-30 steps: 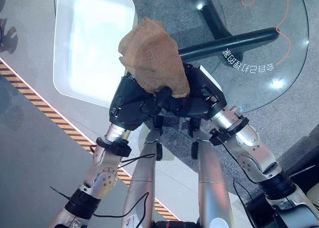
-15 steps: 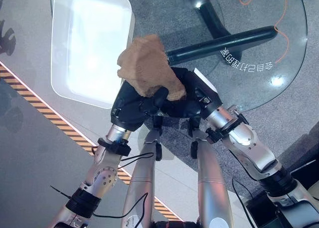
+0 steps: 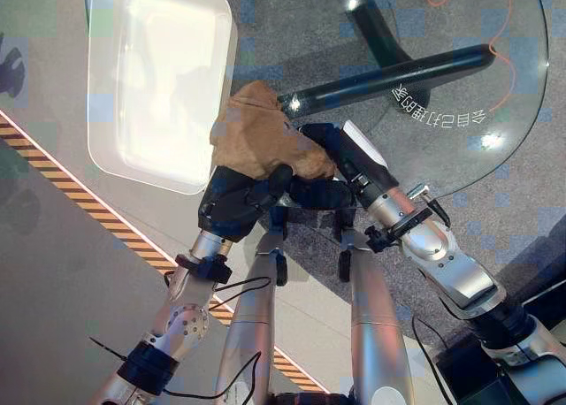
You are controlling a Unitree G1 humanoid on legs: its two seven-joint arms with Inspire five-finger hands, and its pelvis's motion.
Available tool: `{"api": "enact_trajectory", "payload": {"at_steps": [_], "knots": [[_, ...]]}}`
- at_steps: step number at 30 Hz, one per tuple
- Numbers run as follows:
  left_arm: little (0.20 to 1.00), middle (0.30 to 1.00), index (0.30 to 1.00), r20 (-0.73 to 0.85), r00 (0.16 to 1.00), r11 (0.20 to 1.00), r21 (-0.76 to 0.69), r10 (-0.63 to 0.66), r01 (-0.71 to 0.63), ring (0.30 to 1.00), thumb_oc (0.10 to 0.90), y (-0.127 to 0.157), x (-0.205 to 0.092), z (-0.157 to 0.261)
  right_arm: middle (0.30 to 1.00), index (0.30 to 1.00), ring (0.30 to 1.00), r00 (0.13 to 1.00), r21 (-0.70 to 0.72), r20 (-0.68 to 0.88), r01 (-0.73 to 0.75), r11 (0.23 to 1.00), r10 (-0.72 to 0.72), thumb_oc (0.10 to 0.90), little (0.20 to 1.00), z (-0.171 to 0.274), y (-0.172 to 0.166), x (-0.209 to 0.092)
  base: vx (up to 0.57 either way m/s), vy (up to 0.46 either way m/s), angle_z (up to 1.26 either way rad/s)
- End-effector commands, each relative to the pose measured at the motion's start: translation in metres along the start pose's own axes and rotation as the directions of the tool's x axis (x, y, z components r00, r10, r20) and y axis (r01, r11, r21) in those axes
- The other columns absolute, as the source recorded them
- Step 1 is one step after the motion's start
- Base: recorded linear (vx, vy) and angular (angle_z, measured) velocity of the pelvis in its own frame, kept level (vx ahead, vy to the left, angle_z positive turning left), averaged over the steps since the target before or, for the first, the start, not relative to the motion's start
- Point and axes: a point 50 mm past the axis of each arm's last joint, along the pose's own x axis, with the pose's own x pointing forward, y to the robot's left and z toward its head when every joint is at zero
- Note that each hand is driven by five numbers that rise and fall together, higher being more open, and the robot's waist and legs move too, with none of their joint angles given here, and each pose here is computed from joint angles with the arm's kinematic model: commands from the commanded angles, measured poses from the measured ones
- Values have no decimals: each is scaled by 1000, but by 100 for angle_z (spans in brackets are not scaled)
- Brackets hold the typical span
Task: Wipe the table with a cloth and put it in the basket.
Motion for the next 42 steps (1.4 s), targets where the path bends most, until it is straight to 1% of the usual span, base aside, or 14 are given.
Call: {"api": "enact_trajectory", "payload": {"at_steps": [1,3,6,10,12,16,23,32,33,34,35,36,37,42], "knots": [[900,900,900,233,909,934,-12,-344,356,900,800,-64,19,35,300,300,300,973,-54,223,-41,998,52,100,200,44,7,-1,0,0,0],[900,900,900,249,907,933,-40,-338,359,900,800,-65,19,35,300,300,300,974,-79,218,-47,996,63,100,200,45,10,0,0,0,0],[900,900,900,316,895,918,-138,-315,372,900,800,-61,17,36,300,300,300,977,-104,192,-73,992,92,100,200,43,14,1,0,0,0],[900,900,900,394,873,877,-258,-288,405,900,800,-59,14,36,300,300,300,981,-119,169,-80,990,99,100,200,38,18,0,0,0,0],[900,900,900,419,862,852,-300,-286,429,900,800,-59,12,36,300,300,300,980,-125,169,-82,989,102,100,200,38,18,-1,0,0,0],[900,900,900,446,844,817,-338,-299,468,900,800,-62,13,36,300,300,300,980,-139,167,-90,986,113,100,200,38,19,1,0,0,0],[900,900,900,429,850,833,-312,-305,457,900,800,-65,15,36,300,300,300,977,-149,163,-111,983,135,100,200,38,20,1,0,0,0],[900,900,900,350,891,910,-187,-290,370,900,800,-62,17,37,300,300,300,963,-227,160,-179,957,218,100,200,41,21,1,0,0,0],[812,825,825,336,899,924,-155,-283,349,825,712,-62,17,38,300,300,300,960,-247,147,-199,948,239,100,200,41,22,1,0,0,0],[664,698,698,328,905,933,-140,-272,331,698,564,-61,18,38,300,300,300,957,-268,128,-218,938,259,100,200,40,23,1,0,0,0],[601,644,644,328,905,935,-137,-270,328,644,501,-61,18,38,300,300,300,957,-269,128,-219,938,260,100,200,40,23,1,0,0,0],[433,500,500,329,908,941,-124,-260,315,500,333,-60,17,39,300,300,300,955,-289,109,-236,928,277,100,200,38,24,1,0,0,0],[200,300,300,336,908,948,-108,-248,299,300,100,-59,17,41,300,300,300,951,-313,86,-258,914,297,100,200,37,25,0,0,0,0],[200,300,300,349,911,961,-84,-218,262,300,100,-56,15,44,300,300,300,944,-338,47,-293,895,327,100,200,33,25,-1,0,0,0]]}}
